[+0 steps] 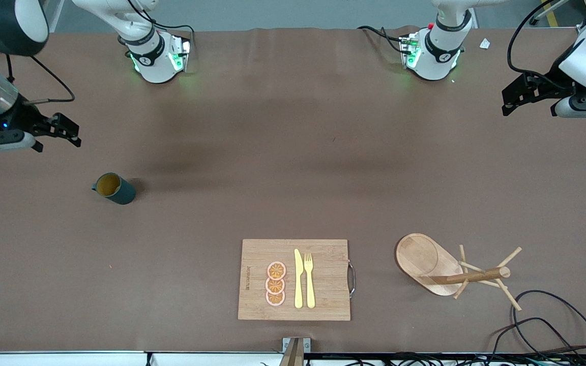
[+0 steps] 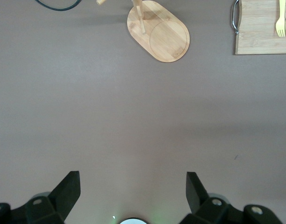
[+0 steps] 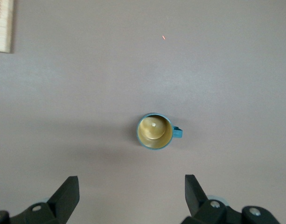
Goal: Transfer cup from left to right arm and place
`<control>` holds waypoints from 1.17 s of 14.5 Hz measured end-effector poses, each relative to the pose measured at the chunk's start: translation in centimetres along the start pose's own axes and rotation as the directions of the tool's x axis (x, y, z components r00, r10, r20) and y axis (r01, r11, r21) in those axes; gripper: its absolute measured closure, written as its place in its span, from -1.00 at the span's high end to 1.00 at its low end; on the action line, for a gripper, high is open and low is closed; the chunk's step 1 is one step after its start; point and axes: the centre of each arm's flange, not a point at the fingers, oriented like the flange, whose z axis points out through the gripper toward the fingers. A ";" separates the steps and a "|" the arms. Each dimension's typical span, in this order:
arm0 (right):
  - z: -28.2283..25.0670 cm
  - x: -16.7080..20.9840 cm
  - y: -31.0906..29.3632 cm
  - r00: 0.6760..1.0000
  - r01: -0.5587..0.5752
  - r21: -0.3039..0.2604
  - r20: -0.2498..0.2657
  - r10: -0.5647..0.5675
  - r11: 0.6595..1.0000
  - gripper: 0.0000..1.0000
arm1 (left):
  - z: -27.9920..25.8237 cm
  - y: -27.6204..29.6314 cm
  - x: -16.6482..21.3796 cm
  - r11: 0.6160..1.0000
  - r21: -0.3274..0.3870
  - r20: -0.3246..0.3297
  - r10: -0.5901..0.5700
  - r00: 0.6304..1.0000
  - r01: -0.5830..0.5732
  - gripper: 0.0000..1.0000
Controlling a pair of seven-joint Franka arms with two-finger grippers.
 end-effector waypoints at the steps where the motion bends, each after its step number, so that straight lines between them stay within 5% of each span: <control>1: -1.5 0.1 -0.3 1.000 -0.013 0.001 0.007 0.013 1.000 1.00 | 0.0 0.0 0.0 1.000 0.000 -0.001 0.000 1.000 0.000 1.00; 10: -8.8 -0.4 -4.5 0.995 -0.033 -0.001 0.097 0.033 0.999 1.00 | -0.5 0.1 0.0 1.000 -0.001 -0.014 0.001 1.000 -0.001 1.00; 17: -9.8 -0.4 -3.5 0.995 -0.062 -0.003 0.083 0.062 0.998 1.00 | -0.6 0.0 0.1 1.000 -0.002 -0.017 0.001 1.000 -0.001 1.00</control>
